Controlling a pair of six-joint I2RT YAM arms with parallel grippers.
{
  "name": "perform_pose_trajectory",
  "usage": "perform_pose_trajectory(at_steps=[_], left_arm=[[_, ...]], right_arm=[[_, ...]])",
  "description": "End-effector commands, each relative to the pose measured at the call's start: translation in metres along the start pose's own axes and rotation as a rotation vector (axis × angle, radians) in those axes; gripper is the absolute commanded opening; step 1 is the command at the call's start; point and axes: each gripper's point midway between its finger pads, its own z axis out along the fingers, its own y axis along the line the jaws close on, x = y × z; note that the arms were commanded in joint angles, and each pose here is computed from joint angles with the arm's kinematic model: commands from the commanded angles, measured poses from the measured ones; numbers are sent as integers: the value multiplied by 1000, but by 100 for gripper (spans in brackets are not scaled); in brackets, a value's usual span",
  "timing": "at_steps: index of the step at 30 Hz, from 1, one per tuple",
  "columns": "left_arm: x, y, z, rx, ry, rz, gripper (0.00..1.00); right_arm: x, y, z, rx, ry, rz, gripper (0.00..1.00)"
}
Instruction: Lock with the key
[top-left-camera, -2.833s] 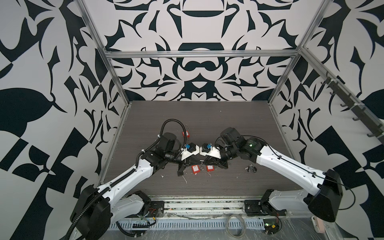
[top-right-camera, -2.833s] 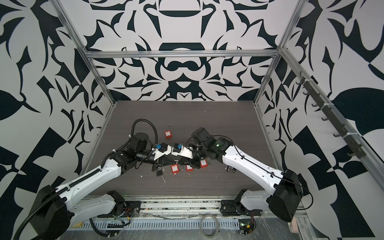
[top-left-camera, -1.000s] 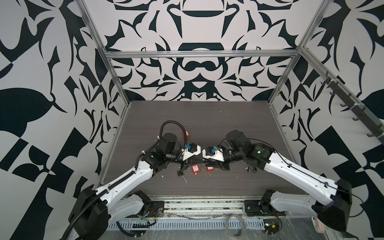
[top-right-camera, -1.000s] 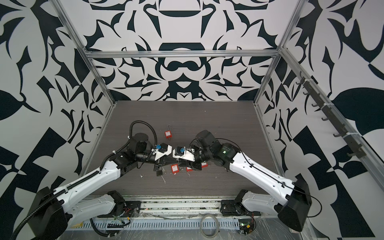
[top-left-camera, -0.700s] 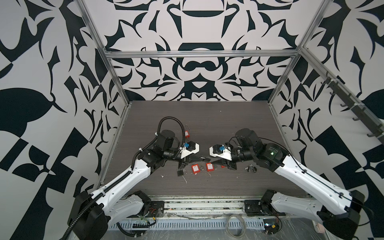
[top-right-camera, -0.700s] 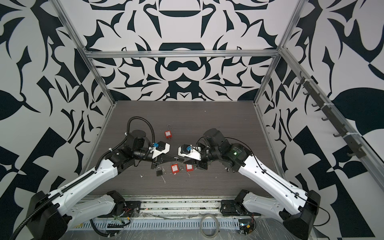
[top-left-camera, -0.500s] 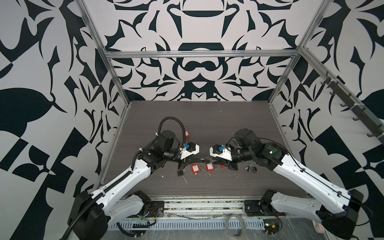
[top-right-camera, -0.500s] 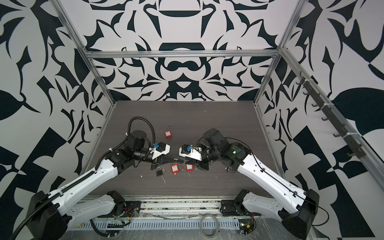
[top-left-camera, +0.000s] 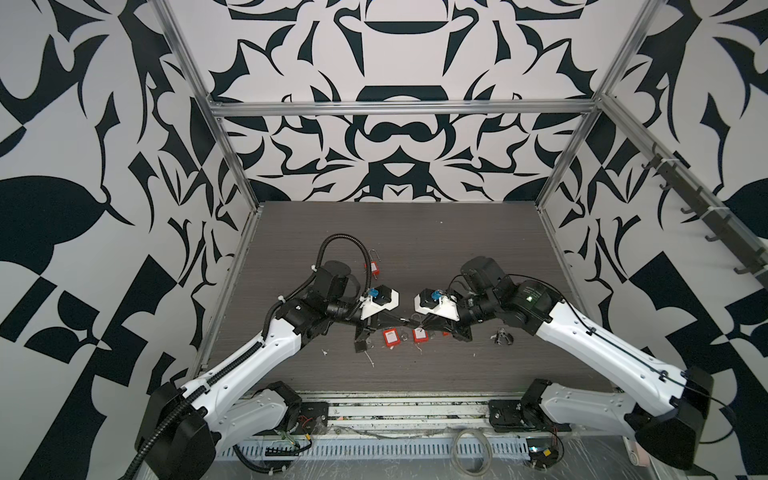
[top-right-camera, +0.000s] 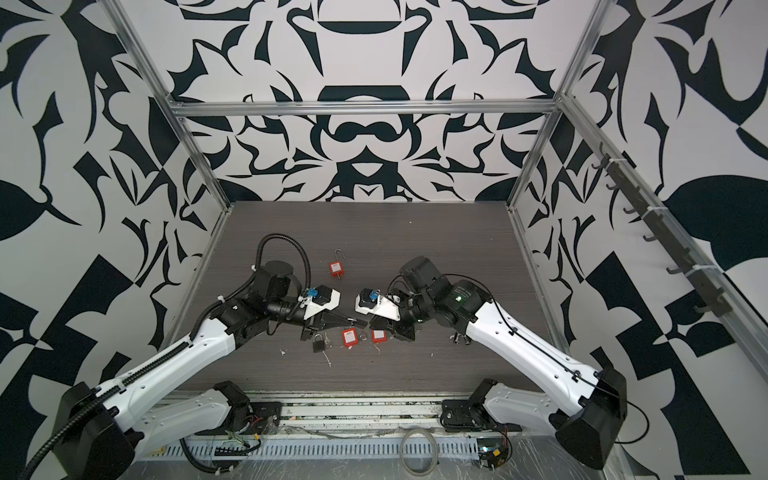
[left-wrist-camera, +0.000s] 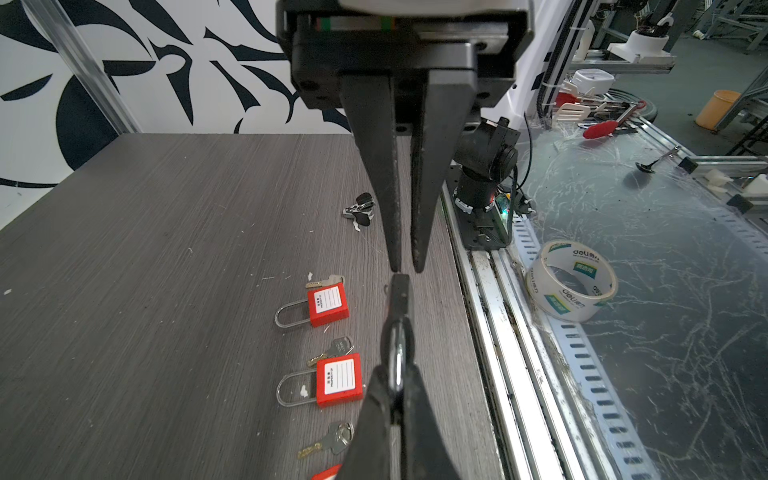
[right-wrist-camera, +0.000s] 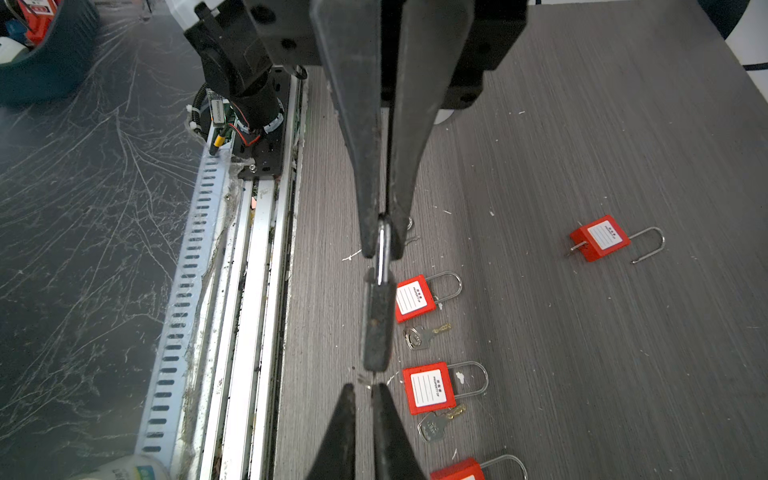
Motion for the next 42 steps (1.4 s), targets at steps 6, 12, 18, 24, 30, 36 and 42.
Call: perform_pose_trajectory(at_steps=[6,12,18,24,30,36,42], left_arm=[[-17,-4,-6,12,-35,46,0],[-18,-3,-6,10,-35,48,0],[-19,-2,-6,9,-35,52,0],[-19,-2,-6,11,-27,50,0],[-13,0,-9,-14,9,51,0],[-7,4,-16,-41,27,36,0],[0,7,-22,-70,63,22,0]], right_arm=[[-12,-14,-1,56,-20,-30,12],[-9,-14,1,46,-10,-26,11],[-6,-11,3,25,2,-24,5],[-4,-9,1,16,16,-46,0],[1,-9,-1,40,10,-55,0],[20,-11,-2,54,81,-35,0],[33,-16,-6,78,112,-14,0]])
